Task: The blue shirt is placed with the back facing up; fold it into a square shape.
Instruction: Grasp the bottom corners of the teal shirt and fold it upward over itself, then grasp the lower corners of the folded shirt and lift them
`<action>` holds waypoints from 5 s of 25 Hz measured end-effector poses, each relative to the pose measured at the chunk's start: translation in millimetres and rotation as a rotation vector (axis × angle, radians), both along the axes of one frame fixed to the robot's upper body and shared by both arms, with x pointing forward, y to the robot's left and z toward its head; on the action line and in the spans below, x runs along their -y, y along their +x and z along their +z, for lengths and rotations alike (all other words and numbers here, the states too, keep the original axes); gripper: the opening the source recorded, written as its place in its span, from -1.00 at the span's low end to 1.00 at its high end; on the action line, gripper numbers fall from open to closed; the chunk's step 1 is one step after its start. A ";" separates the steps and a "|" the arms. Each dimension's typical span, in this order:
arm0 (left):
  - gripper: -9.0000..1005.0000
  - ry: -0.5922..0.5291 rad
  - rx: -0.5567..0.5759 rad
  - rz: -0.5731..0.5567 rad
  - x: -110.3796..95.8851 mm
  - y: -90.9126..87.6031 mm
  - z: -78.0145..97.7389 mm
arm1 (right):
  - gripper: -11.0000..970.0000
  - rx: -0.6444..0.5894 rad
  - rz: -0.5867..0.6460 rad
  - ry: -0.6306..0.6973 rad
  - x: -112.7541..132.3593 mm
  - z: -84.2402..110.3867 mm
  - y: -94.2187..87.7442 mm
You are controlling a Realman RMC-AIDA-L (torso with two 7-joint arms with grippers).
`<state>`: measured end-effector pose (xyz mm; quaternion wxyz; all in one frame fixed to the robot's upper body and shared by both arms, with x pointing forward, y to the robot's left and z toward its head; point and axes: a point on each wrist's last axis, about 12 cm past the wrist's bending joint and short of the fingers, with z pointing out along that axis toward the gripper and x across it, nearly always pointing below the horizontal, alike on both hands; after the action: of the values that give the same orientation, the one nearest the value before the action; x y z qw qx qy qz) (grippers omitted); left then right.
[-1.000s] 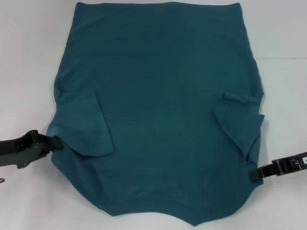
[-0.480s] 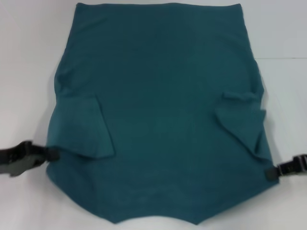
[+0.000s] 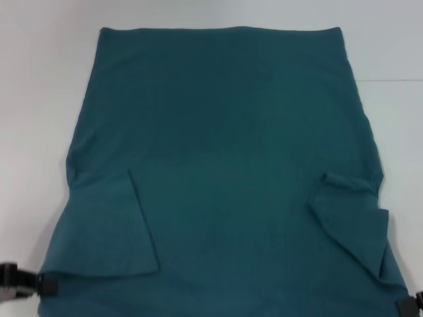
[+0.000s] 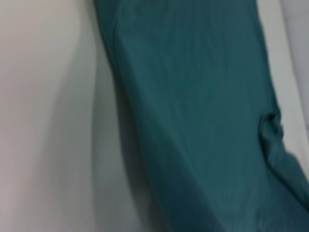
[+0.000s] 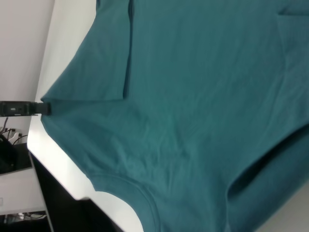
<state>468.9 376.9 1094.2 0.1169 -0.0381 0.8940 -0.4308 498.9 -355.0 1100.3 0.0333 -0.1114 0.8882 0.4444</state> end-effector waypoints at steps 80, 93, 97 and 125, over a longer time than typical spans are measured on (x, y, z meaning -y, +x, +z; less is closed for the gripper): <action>-0.31 0.365 0.404 0.499 106.3 211.7 31.6 | -0.15 0.553 -0.512 -0.448 -62.3 41.8 190.5; 0.81 0.081 0.370 0.471 59.2 151.6 21.6 | 0.49 0.420 -0.622 0.095 -16.9 8.8 94.3; 0.81 0.064 0.356 0.438 41.4 130.8 11.1 | 0.56 0.398 -0.619 0.183 -5.7 -8.8 59.5; 0.69 0.242 0.445 0.364 51.0 116.0 -38.3 | 0.33 0.406 -0.617 0.237 6.9 -22.3 26.7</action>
<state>584.9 325.9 1055.9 0.3885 -0.0881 0.8698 -0.2911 525.6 -361.9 1078.0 0.3532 0.0800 0.7977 0.4822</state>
